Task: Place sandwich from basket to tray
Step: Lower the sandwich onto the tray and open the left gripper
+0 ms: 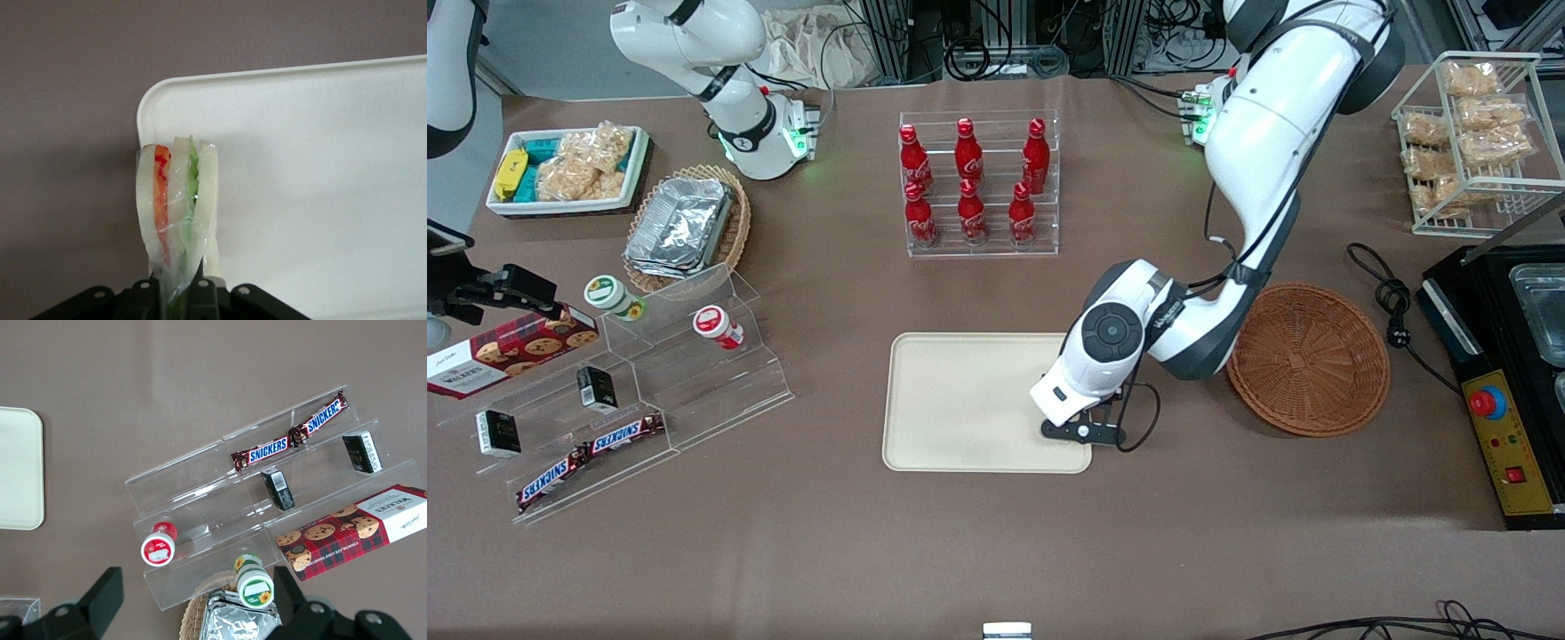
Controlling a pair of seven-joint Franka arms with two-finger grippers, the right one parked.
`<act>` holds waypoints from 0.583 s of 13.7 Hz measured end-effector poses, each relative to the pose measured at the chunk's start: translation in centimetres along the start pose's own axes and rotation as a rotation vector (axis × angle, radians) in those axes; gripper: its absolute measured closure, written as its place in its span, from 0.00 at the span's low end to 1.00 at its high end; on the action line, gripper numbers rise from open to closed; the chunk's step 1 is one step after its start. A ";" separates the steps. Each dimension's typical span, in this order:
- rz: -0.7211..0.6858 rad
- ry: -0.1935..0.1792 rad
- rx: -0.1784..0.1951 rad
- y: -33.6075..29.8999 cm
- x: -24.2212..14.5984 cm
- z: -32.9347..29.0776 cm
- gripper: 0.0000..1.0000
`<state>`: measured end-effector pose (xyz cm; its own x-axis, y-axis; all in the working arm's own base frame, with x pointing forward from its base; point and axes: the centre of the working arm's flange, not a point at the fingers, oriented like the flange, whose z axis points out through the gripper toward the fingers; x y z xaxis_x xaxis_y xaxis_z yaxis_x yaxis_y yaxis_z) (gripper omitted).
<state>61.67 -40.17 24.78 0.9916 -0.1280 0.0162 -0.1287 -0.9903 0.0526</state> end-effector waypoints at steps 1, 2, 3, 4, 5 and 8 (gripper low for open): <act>0.008 0.007 -0.001 0.2 -0.1 1.0 0.85; 0.015 0.010 -0.002 0.5 -0.2 1.8 0.84; 0.014 0.011 -0.003 0.6 -0.3 2.3 0.78; -0.001 0.013 -0.004 0.8 -0.3 2.4 0.67; -0.024 0.016 -0.003 0.8 -0.3 2.4 0.59; -0.056 0.033 0.006 0.8 0.0 1.5 0.28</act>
<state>61.54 -41.05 23.30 0.9965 -0.0704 0.0460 -0.0726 -0.9962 0.0481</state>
